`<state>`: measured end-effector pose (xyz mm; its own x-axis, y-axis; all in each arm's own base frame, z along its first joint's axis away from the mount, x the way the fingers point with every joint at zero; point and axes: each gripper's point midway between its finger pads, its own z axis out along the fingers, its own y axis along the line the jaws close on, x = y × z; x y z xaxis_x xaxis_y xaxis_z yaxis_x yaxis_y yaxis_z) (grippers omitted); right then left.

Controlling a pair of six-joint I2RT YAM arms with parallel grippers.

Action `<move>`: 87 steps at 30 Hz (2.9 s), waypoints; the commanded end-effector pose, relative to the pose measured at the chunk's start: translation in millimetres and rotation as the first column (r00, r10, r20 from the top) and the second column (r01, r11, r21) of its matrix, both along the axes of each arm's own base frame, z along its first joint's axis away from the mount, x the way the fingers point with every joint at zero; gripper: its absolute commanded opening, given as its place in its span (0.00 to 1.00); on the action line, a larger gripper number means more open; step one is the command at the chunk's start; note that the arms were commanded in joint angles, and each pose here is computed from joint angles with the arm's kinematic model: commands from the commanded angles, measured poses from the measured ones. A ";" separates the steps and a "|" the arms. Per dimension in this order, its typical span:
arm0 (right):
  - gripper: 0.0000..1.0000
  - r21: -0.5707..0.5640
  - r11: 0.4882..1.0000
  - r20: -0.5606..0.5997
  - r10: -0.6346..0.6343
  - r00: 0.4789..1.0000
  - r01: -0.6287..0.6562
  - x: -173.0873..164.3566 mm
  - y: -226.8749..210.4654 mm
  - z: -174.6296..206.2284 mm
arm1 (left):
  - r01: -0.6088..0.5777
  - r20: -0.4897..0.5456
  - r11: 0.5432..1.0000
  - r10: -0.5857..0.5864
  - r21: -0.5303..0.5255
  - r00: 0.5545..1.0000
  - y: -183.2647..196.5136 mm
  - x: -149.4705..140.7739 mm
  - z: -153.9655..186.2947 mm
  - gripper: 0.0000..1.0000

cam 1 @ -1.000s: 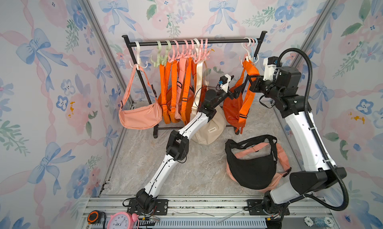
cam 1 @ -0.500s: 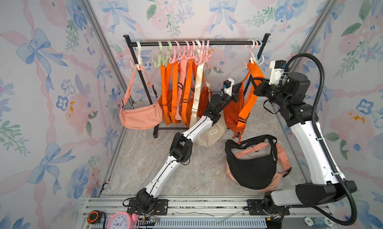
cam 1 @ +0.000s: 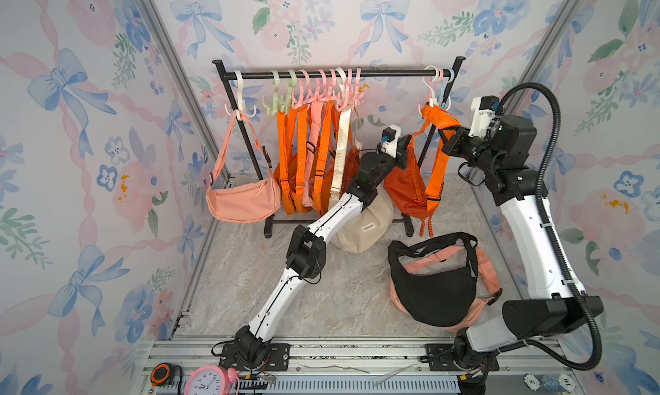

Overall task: Take the bag off the hook
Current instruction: Pick up the bag from the hook.

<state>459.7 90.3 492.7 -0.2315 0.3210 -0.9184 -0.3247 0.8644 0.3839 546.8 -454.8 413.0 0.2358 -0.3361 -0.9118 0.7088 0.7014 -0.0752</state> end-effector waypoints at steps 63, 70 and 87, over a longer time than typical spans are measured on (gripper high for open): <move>0.15 0.140 0.980 0.076 0.132 0.988 -0.141 33.4 13.8 66.8 | -0.227 0.202 0.962 0.256 -0.154 0.945 167.9 -74.0 235.2 0.00; 0.00 0.142 0.983 0.036 0.112 0.993 -0.116 35.0 10.6 38.5 | -0.218 0.187 0.967 0.241 -0.134 0.952 164.6 -70.8 228.5 0.00; 0.00 0.096 0.990 0.067 0.095 0.993 -0.101 10.2 4.5 56.5 | -0.194 0.192 0.976 0.210 -0.101 0.958 157.3 -88.4 233.2 0.00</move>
<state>505.1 101.0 501.4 -0.3162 0.4023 -0.8592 -0.3864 0.7725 0.5039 480.5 -303.6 625.4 0.4496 -0.3181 -0.8347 0.5472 0.8366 -0.0241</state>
